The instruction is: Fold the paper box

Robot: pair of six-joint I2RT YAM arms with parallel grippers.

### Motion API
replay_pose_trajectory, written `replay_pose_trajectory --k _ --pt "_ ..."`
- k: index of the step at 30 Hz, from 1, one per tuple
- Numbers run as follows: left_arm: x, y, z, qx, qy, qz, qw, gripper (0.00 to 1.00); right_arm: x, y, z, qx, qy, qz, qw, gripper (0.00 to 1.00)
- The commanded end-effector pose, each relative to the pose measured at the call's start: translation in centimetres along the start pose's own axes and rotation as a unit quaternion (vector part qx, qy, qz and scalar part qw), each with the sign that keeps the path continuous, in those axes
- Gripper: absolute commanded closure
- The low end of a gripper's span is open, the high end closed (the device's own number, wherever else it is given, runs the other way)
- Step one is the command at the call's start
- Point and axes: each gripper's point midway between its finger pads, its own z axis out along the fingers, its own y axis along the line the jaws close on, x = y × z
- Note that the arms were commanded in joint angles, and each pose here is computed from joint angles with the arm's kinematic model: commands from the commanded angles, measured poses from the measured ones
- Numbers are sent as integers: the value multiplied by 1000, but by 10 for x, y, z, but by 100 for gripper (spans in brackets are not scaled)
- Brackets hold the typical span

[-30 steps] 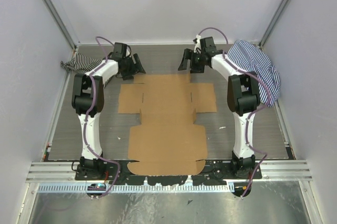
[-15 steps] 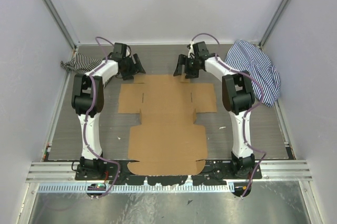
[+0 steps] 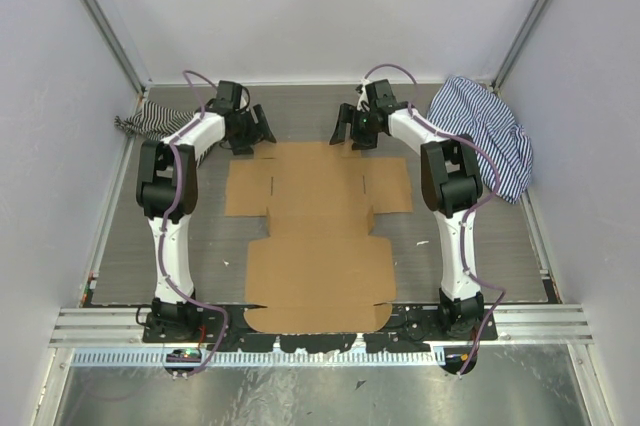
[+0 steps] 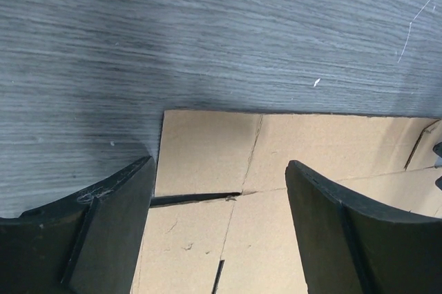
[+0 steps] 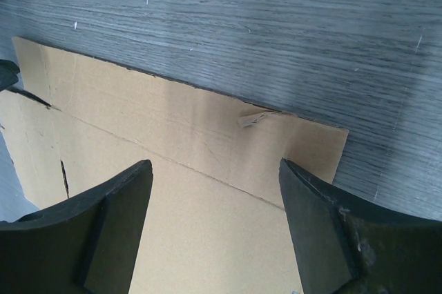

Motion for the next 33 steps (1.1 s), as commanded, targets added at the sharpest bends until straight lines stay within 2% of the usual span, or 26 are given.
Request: replay_pose_trajectory --k 1,5,17,19,26,33 --pt "4 0 -4 -9 21 -2 1000 17 0 -9 8 13 -1 0 1000 21" --pt "9 -8 -3 12 34 -11 999 19 1 -10 10 12 1 2 1000 21" --pt "-9 -45 -33 89 -6 -11 996 25 6 -13 16 12 8 3 1000 22" --pt "-11 -42 -36 77 -13 -6 997 25 5 -13 16 10 7 3 1000 22" --pt "-16 11 -26 -65 -20 40 997 18 7 -12 18 7 10 2 1000 22" --pt "-13 14 -11 -73 -11 60 995 17 10 -13 17 8 12 1 1000 20"
